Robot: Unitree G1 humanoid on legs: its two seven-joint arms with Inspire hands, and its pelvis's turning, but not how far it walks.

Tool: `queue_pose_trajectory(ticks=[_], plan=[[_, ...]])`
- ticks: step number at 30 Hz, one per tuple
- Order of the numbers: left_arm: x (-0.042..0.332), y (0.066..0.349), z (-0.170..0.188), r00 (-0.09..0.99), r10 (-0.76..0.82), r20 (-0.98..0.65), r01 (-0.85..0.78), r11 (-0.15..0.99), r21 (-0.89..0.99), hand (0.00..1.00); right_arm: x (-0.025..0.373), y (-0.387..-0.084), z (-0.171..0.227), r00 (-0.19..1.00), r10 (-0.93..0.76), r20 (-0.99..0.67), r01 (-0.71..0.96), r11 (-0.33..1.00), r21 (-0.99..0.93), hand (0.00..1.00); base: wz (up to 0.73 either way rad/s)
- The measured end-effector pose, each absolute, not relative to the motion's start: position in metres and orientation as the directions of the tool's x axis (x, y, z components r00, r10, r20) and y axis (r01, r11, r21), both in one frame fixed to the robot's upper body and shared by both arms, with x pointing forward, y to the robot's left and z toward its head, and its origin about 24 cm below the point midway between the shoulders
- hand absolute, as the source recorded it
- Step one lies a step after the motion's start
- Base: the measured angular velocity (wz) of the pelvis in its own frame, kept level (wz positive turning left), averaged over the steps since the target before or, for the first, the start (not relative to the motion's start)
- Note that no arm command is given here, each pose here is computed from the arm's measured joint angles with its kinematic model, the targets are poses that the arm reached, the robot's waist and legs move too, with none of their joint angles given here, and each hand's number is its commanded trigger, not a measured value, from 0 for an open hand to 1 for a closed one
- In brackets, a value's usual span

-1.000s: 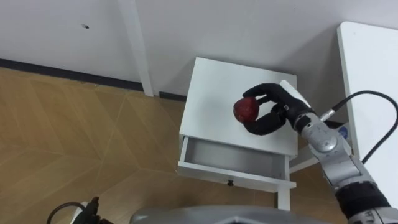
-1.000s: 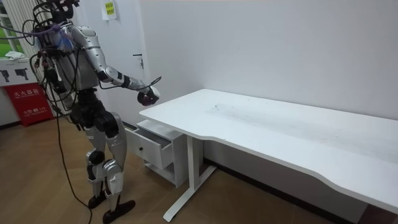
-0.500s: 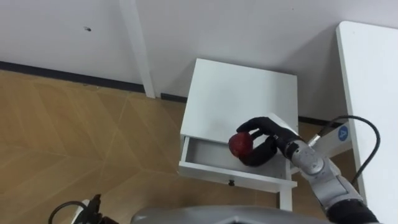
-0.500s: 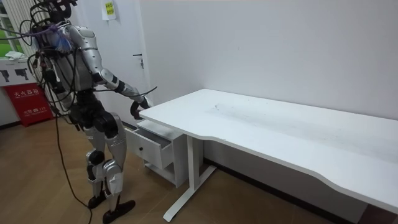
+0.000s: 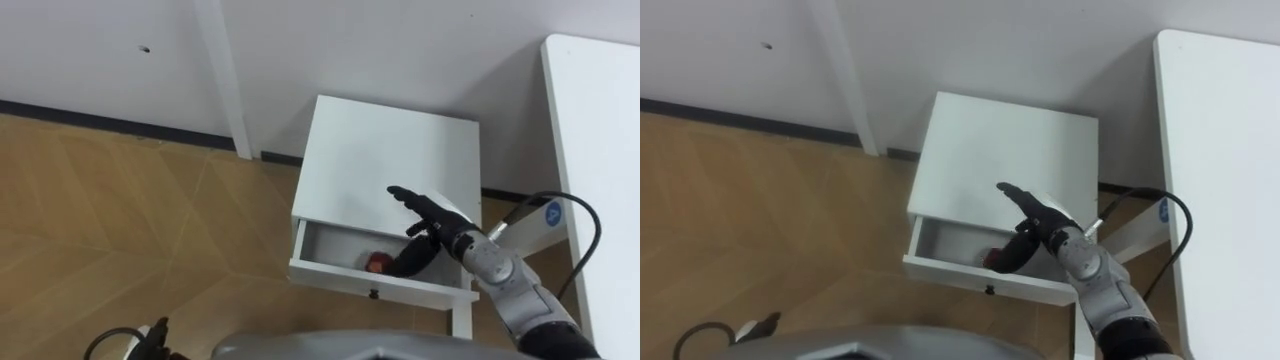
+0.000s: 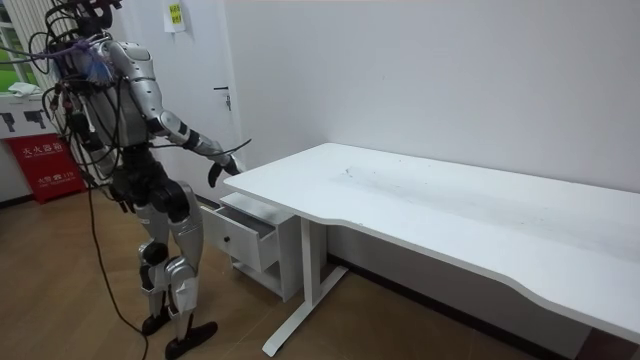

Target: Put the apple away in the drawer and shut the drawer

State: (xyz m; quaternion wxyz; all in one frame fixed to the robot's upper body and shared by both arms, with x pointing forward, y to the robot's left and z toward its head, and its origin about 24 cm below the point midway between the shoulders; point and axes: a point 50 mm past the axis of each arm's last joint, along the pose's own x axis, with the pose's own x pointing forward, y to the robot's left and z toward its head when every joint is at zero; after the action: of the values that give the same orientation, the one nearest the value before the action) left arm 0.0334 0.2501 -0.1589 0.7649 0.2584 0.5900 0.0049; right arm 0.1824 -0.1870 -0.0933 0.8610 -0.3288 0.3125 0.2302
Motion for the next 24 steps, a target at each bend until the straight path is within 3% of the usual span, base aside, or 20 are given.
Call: queue_pose_trajectory(ticks=[13, 19, 24], plan=[[0.028, 0.249, -0.160, 0.290, 0.322, -0.901, 0.329, 0.851, 0.410, 0.00, 0.153, -0.201, -0.119, 0.622, 0.115, -0.774, -0.578, 0.735, -0.355, 0.00, 0.00], [0.015, 0.250, -0.162, 0.244, 0.337, -0.909, 0.323, 0.856, 0.404, 0.00, 0.115, -0.225, -0.142, 0.531, -0.019, -0.847, -0.414, 0.866, -0.279, 0.00, 0.01], [0.005, 0.248, -0.163, 0.202, 0.347, -0.916, 0.290, 0.872, 0.394, 0.00, 0.068, -0.250, -0.157, 0.391, -0.185, -0.902, -0.146, 0.955, -0.259, 0.00, 0.04]])
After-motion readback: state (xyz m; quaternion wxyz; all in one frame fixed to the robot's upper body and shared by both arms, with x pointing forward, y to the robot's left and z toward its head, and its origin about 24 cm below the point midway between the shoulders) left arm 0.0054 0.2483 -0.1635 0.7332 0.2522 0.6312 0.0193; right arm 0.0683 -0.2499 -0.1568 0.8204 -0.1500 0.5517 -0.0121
